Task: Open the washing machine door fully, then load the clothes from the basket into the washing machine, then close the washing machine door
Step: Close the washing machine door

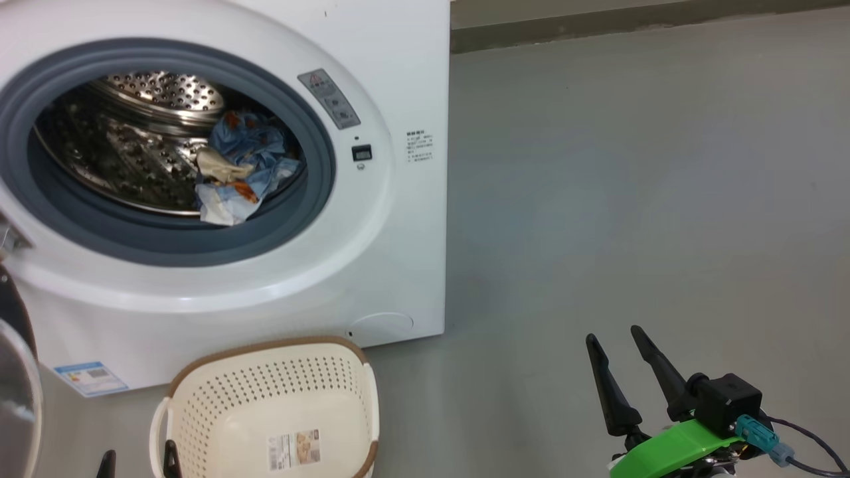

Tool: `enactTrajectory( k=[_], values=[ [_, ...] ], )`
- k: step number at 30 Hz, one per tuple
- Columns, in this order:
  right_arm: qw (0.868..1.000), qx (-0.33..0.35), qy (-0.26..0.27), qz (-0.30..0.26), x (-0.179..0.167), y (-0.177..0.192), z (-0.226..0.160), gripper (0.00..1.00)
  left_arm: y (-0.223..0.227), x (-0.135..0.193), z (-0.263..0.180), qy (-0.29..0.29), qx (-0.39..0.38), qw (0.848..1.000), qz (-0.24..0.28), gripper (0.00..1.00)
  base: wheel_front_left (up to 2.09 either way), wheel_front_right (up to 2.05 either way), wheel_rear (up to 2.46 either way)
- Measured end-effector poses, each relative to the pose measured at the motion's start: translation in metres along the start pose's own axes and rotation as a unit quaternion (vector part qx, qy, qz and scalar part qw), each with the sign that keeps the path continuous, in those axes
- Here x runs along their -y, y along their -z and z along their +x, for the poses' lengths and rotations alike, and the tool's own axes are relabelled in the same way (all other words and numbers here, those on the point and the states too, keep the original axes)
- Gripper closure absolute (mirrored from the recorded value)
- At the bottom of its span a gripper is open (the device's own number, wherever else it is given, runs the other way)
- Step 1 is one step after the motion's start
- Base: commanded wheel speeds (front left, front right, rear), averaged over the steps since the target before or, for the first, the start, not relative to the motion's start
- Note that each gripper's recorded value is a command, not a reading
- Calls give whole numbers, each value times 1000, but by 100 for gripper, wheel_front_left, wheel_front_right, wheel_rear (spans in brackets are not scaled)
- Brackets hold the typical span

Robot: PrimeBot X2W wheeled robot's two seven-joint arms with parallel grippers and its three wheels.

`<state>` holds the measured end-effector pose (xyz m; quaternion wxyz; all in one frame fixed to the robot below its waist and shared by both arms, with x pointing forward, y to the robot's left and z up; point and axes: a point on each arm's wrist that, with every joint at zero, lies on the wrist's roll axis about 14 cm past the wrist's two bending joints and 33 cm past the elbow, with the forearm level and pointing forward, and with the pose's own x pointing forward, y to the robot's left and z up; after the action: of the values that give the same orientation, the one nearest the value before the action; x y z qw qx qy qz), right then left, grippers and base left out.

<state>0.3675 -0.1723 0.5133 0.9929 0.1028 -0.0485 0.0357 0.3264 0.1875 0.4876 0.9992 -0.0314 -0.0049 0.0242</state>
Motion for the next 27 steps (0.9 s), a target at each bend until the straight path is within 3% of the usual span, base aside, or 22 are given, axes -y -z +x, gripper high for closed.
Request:
enactTrajectory(
  k=[10, 27],
  values=[
    [1000, 1, 0, 3, 0, 0, 0, 0, 0, -1, -2, -1, 0, 1000, 3, 0, -114, 114, 0],
    [1000, -1, -3, 3, -2, 1, 2, 0, -1, -1, -2, -1, 2, 1000, -1, 0, -5, 5, 0]
  ],
)
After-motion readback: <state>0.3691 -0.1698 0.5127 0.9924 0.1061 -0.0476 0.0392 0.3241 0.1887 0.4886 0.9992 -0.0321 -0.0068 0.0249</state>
